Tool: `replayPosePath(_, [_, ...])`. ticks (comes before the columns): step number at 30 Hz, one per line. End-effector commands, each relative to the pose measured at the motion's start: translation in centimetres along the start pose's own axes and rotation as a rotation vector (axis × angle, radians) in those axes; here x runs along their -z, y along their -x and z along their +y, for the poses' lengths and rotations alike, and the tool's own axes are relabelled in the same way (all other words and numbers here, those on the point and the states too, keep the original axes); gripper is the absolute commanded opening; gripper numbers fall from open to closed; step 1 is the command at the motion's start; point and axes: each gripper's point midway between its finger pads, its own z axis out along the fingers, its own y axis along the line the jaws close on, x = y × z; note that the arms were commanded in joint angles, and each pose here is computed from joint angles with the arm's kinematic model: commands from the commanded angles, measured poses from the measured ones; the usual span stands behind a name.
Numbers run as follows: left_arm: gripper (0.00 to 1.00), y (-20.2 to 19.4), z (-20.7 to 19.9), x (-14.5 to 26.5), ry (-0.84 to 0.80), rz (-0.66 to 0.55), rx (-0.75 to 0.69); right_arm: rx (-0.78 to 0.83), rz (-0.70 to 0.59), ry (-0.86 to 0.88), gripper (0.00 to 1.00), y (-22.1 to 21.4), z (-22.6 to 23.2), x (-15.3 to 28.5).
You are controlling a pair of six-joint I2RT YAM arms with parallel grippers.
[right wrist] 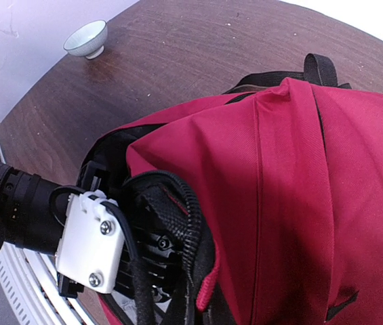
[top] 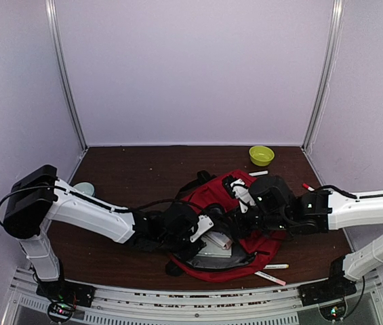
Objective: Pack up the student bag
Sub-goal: Adjust the book in the largest pocket of the bag, then pass from the right arm to the left
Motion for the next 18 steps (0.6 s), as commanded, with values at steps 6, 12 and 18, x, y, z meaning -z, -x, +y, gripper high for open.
replayPosePath(6, [0.31, 4.2, 2.4, 1.8, 0.122, -0.138, 0.017, 0.023, 0.028, 0.151, 0.0, -0.5, 3.7, 0.2])
replayPosePath(12, [0.35, 2.8, 1.5, 5.0, 0.137, -0.118, -0.002, 0.024, 0.02, 0.117, 0.0, 0.0, 3.3, 0.1])
replayPosePath(18, [0.4, 3.0, 1.4, 8.1, 0.177, -0.129, 0.014, 0.022, 0.023, 0.122, 0.0, -0.1, 3.4, -0.1])
